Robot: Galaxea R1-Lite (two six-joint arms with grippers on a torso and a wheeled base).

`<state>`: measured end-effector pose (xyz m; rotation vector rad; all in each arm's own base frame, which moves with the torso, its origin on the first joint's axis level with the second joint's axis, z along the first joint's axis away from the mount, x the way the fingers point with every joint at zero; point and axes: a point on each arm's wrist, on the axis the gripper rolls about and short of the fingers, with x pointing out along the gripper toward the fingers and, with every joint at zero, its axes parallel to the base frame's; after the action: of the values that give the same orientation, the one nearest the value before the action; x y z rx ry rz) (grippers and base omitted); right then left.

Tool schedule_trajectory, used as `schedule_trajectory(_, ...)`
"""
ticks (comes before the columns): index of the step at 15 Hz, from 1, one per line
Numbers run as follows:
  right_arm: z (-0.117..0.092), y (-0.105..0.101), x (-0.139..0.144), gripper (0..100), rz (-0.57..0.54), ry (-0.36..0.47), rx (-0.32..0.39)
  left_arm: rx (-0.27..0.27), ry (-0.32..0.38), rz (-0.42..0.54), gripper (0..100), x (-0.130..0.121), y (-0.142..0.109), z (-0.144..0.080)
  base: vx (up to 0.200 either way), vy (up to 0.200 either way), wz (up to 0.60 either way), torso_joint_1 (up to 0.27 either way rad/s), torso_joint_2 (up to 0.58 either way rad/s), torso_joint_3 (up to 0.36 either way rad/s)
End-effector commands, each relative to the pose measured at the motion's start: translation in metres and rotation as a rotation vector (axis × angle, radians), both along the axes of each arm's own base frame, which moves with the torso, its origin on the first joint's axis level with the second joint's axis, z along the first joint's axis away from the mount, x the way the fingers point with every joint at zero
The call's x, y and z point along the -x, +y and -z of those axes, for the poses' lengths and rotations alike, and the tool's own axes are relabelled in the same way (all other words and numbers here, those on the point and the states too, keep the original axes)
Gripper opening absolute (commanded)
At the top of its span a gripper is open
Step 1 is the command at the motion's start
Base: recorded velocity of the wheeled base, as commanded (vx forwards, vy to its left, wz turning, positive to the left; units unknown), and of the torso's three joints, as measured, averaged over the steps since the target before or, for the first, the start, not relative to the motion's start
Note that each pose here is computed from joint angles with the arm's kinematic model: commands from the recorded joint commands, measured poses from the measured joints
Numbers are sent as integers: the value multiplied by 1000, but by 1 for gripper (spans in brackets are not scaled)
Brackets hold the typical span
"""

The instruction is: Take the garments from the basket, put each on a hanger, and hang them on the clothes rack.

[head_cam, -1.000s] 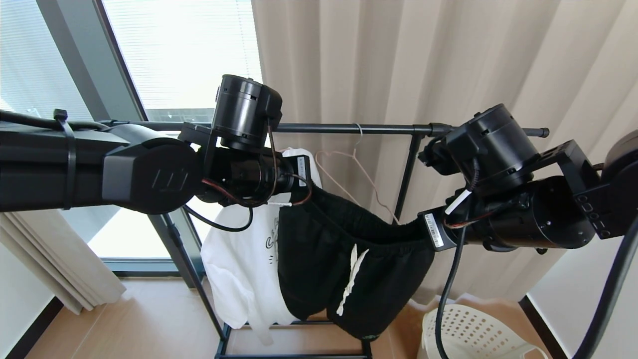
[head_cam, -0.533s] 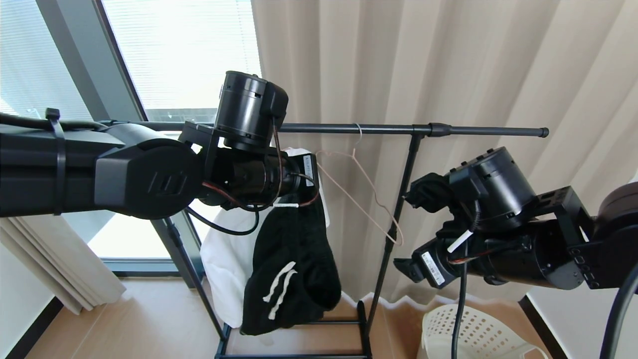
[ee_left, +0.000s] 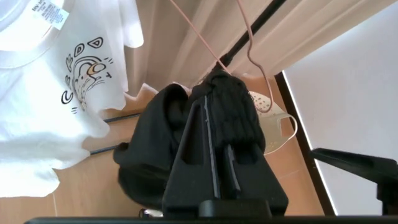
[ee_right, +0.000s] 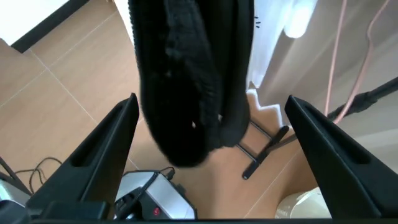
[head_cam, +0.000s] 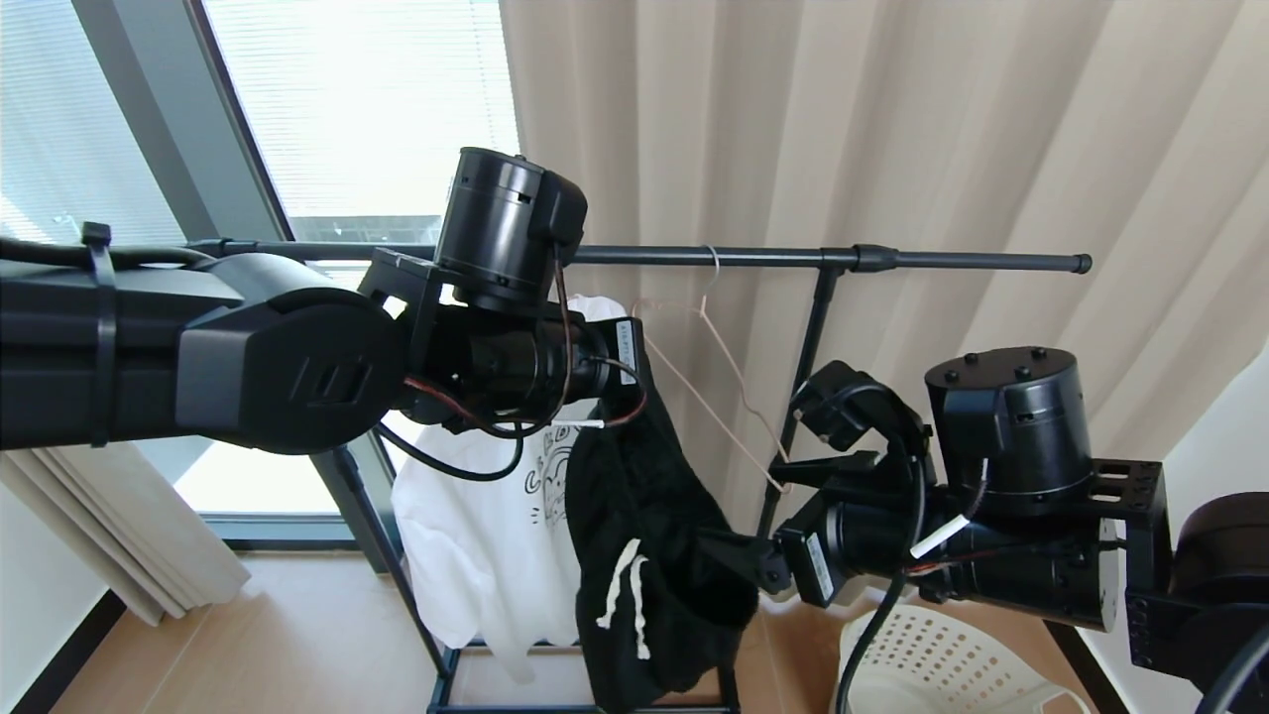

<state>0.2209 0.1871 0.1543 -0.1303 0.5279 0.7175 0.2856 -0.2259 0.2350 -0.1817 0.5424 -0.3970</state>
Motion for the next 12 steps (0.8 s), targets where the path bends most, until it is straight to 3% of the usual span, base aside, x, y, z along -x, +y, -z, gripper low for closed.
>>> schedule_trajectory(1, 15, 0, -6, 100, 9, 34, 31, 1, -2, 11, 0, 5, 0, -2, 0, 0, 0, 0, 0, 0)
schedule_trajectory(3, 23, -11, -15, 100, 22, 33, 69, -3, 1, 38, 0, 14, -4, -2, 0, 0, 0, 0, 0, 0)
schedule_trajectory(6, 30, -20, -15, 100, -56, 52, 82, -5, 5, 51, 0, 17, -7, 0, 0, 0, 0, 0, 0, 0)
schedule_trajectory(12, 60, -19, -20, 100, -148, -9, -14, -7, 8, 79, 0, 24, -14, 0, 0, 0, 0, 0, 0, 0)
